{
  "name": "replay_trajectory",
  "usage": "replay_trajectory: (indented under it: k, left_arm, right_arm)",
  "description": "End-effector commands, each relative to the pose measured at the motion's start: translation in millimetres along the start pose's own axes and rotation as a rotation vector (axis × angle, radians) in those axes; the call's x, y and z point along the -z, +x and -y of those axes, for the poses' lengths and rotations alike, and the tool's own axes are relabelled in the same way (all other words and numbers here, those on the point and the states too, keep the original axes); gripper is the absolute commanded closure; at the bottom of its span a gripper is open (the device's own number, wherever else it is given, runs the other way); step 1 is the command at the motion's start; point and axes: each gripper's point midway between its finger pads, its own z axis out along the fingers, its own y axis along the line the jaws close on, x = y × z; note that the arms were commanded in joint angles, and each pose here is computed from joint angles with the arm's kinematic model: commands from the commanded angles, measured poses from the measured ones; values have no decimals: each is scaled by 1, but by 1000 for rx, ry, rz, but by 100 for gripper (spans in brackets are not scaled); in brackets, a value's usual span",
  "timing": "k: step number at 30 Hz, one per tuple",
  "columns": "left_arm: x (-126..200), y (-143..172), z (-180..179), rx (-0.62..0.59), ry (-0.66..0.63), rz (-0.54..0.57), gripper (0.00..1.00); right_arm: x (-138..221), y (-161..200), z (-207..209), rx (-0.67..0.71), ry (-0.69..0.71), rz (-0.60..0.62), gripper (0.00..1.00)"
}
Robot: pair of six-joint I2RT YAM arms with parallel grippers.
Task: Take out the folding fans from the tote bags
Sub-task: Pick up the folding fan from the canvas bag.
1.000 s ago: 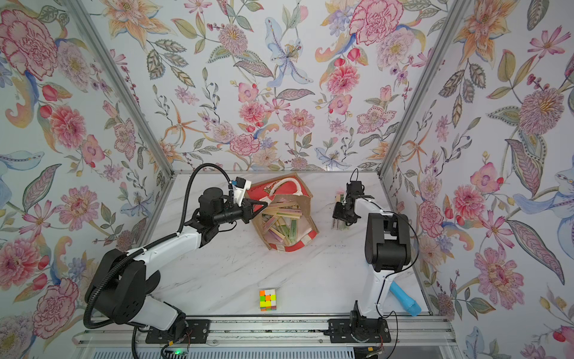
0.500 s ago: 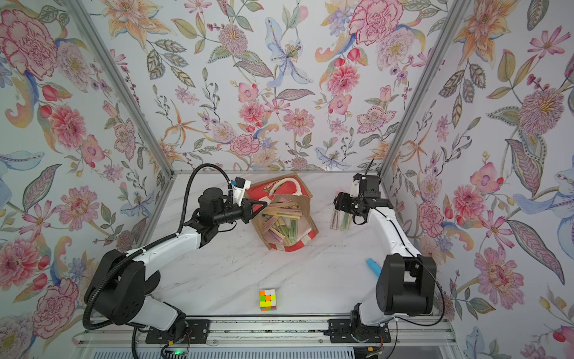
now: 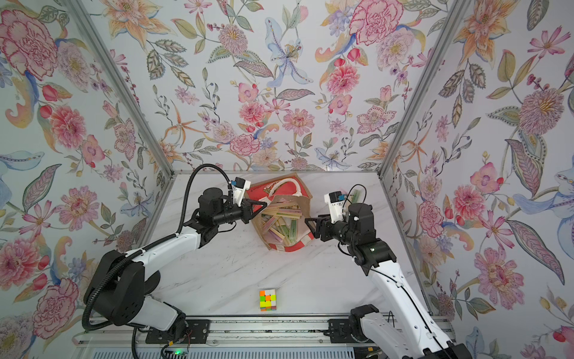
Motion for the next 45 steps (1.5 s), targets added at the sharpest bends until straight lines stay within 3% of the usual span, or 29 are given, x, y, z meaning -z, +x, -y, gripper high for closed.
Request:
replay_trajectory:
  k: [1, 8, 15, 32, 45]
  left_arm:
    - [4, -5, 2, 23, 1, 7, 100]
    - [5, -5, 2, 25, -4, 12, 100]
    - [4, -5, 0, 32, -6, 12, 100]
    - [5, -3, -1, 36, -9, 14, 100]
    - [4, 1, -4, 40, -16, 4, 100]
  right_arm:
    - [-8, 5, -12, 52, -6, 47, 34]
    - [-35, 30, -17, 63, 135, 48, 35]
    - [-58, 52, 13, -102, 376, 66, 35]
    - [-120, 75, 48, -184, 556, 33, 36]
    - [-142, 106, 77, -233, 714, -106, 34]
